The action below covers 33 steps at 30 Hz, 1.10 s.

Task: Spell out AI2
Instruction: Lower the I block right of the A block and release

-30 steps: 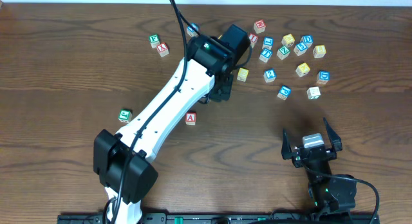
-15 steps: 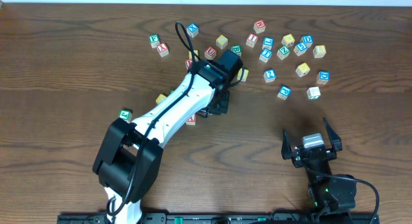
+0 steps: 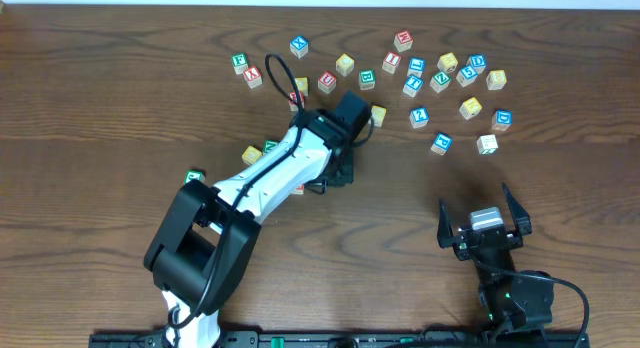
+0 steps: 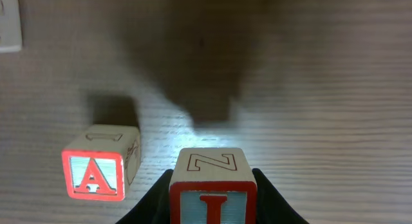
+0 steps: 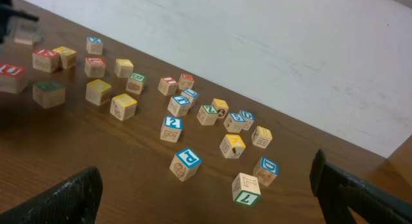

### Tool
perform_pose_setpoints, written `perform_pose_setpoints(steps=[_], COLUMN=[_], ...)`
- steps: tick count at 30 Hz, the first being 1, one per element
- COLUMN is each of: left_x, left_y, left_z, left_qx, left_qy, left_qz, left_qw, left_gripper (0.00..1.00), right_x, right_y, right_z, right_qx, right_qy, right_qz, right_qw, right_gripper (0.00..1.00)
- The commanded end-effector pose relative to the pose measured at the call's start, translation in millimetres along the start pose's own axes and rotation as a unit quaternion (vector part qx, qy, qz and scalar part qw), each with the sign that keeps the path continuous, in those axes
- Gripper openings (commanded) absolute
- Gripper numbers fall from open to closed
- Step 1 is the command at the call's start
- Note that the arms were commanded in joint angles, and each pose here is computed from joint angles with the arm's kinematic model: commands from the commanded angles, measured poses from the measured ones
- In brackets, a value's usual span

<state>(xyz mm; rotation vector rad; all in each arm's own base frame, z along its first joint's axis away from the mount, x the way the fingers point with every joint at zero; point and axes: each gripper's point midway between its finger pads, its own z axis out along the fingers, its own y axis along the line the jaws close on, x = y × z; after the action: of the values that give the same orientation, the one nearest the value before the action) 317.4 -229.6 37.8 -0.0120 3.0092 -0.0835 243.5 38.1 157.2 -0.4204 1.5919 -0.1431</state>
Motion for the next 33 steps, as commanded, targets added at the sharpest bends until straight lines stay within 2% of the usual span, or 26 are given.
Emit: perform_pose_setpoints(steps=[1,19,33], left_x=[2,-1,18], left_y=[4,11,18], left_z=[5,15,35], left_qx=[-0.002,-0.016,-0.026], left_qy=[-0.001,-0.023,-0.016], left_qz=[-0.021,-0.048,-0.058], left_qw=[1.0,0.998,0.998], left_gripper=[0.11,0.11,0.09], right_x=[0,0,0], right_y=[0,0,0], right_z=[0,0,0], right_qx=[0.0,0.0,0.0], right_qy=[-0.001,-0.001,-0.001], right_qz=[0.005,0.005,0.005], right_qw=[1.0,1.0,1.0], right_gripper=[0.99,0.99,0.99])
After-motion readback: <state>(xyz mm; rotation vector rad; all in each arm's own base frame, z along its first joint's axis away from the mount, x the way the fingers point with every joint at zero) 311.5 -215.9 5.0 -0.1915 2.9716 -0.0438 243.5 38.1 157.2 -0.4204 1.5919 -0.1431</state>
